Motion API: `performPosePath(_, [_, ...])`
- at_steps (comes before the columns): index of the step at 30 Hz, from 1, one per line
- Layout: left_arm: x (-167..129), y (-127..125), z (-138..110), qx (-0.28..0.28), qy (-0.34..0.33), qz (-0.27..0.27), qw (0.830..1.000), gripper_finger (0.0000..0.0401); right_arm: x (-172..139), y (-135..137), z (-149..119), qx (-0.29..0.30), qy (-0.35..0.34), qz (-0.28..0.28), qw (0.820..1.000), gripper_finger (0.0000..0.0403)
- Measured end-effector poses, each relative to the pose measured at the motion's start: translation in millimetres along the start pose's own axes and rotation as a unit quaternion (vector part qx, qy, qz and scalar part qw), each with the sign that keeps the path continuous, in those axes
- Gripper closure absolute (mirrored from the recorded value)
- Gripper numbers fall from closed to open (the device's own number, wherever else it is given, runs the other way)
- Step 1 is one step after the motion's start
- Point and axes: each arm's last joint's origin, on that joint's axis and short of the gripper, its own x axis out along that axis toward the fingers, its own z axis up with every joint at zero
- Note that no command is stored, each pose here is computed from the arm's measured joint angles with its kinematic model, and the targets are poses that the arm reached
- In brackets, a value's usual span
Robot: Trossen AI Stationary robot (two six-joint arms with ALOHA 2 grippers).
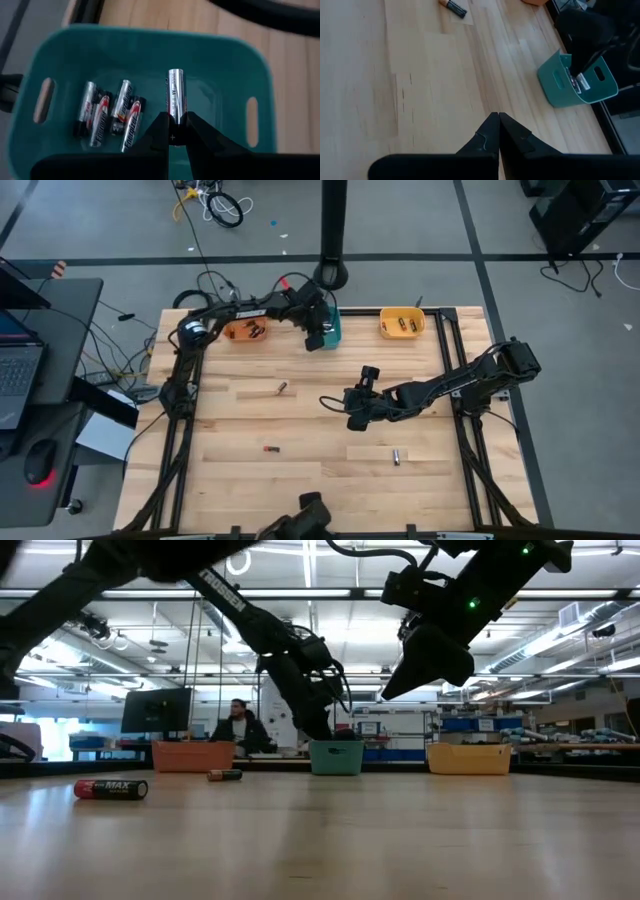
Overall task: Sort batteries
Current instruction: Put the black-silver battery in the green bin, then put the brown-black battery in the orange bin
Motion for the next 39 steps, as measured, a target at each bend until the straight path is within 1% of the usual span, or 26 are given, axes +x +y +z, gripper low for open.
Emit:
performPosePath(3, [5.1,3.4,-2.3,-0.004,0.004,-0.002,1.0,0.0358,0.0,0.0,0.0,0.0,0.0,0.0,1.0,0.0392])
performPosePath(7, [3.6,7.7,-6.2,-0.012,0.015,-0.003,1.0,0.0358,0.1,-0.1,0.0,-0.001,0.0,0.0,1.0,0.0392])
performPosePath(13, [3.3,7.2,-9.3,-0.016,0.03,-0.006,0.999,0.0357,0.0,0.0,0.7,0.001,-0.003,0.0,1.0,0.0392])
performPosePath(19, [3.3,8.5,-9.9,-0.015,0.042,0.021,0.999,0.0323,0.0,0.0,0.7,0.003,-0.003,0.0,1.0,0.0392])
performPosePath(25, [3.4,9.2,-8.3,-0.014,0.034,0.023,0.999,0.0317,0.0,0.0,0.7,0.003,-0.003,0.0,1.0,0.0392])
performPosePath(31, [3.6,8.3,-7.4,-0.015,0.027,0.015,0.999,0.0314,0.0,0.0,0.7,0.006,-0.003,0.0,1.0,0.0392])
performPosePath(36, [3.3,8.5,-6.4,-0.014,0.024,0.016,0.999,0.0297,0.0,0.0,0.6,0.006,-0.003,0.0,1.0,0.0392])
performPosePath(39, [-2.9,9.6,0.2,-0.011,0.022,0.025,0.999,0.0293,0.0,0.0,0.6,0.006,-0.002,0.0,1.0,0.0392])
